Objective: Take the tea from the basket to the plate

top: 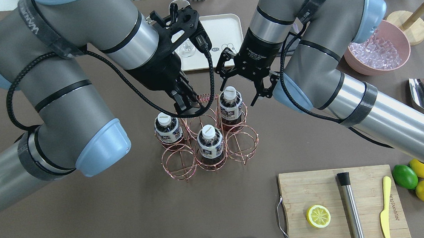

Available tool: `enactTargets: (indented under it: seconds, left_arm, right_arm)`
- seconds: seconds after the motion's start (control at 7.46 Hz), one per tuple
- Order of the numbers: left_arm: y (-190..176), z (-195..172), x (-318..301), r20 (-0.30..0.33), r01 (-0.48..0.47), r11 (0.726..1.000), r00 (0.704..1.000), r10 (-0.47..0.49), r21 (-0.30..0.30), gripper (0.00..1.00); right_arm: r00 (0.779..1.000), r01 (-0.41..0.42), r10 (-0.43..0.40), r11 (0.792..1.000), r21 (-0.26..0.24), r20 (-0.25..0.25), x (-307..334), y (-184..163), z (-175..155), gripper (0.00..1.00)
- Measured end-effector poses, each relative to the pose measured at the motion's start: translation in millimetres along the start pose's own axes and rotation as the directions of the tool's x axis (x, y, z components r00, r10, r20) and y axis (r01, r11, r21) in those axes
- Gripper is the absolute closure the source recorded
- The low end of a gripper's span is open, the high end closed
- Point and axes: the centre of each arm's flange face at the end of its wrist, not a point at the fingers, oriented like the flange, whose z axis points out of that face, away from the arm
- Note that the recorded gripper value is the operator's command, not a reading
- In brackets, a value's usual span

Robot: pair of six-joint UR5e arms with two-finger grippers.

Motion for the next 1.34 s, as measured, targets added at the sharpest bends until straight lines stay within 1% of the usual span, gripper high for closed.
enactTargets:
  seconds: [0.13, 0.27, 0.4, 0.67, 0.8, 0.94, 1.07, 1.34]
  left_arm:
    - [2.0, 0.9, -0.8, 0.0, 0.0, 1.0, 1.0, 0.0, 0.0, 1.0]
    - [3.8, 2.0, -1.6, -0.001, 0.0, 1.0, 1.0, 0.0, -0.001, 1.0]
    - [5.3, 3.3, -1.9, -0.002, 0.0, 1.0, 1.0, 0.0, -0.002, 1.0]
    - [6.4, 4.1, -2.2, -0.003, 0.001, 1.0, 1.0, -0.001, -0.002, 1.0]
    - [6.5, 4.0, -2.1, -0.003, 0.0, 1.0, 1.0, 0.0, -0.002, 1.0]
    - [6.8, 2.8, -1.2, -0.003, -0.002, 1.0, 1.0, 0.002, 0.0, 1.0]
    - [6.9, 2.0, -0.8, -0.003, -0.003, 1.0, 1.0, 0.003, 0.001, 1.0]
    - [7.0, 1.6, -0.6, -0.003, -0.003, 1.0, 1.0, 0.003, 0.002, 1.0]
  right_arm:
    - [1.0, -0.001, 0.001, 1.0, 0.002, 0.003, -3.4, 1.3, -1.7, 0.8]
    - [1.0, 0.0, 0.0, 1.0, 0.002, 0.004, -5.9, 2.4, -2.5, 0.92]
    - [1.0, 0.002, -0.002, 1.0, 0.002, 0.006, -8.2, 4.0, -3.0, 1.0]
    - [1.0, 0.009, -0.009, 1.0, 0.003, 0.012, -11.7, 6.3, -7.2, 1.0]
    - [1.0, 0.01, -0.011, 1.0, 0.006, 0.027, -13.7, 5.8, -18.8, 1.0]
    - [0.999, 0.005, -0.005, 1.0, 0.0, 0.05, -13.6, 2.2, -38.2, 1.0]
    - [0.997, -0.006, 0.007, 1.0, -0.013, 0.08, -13.2, -3.2, -65.8, 1.0]
    - [0.987, -0.026, 0.031, 0.999, -0.032, 0.156, -10.4, -15.9, -134.0, 1.0]
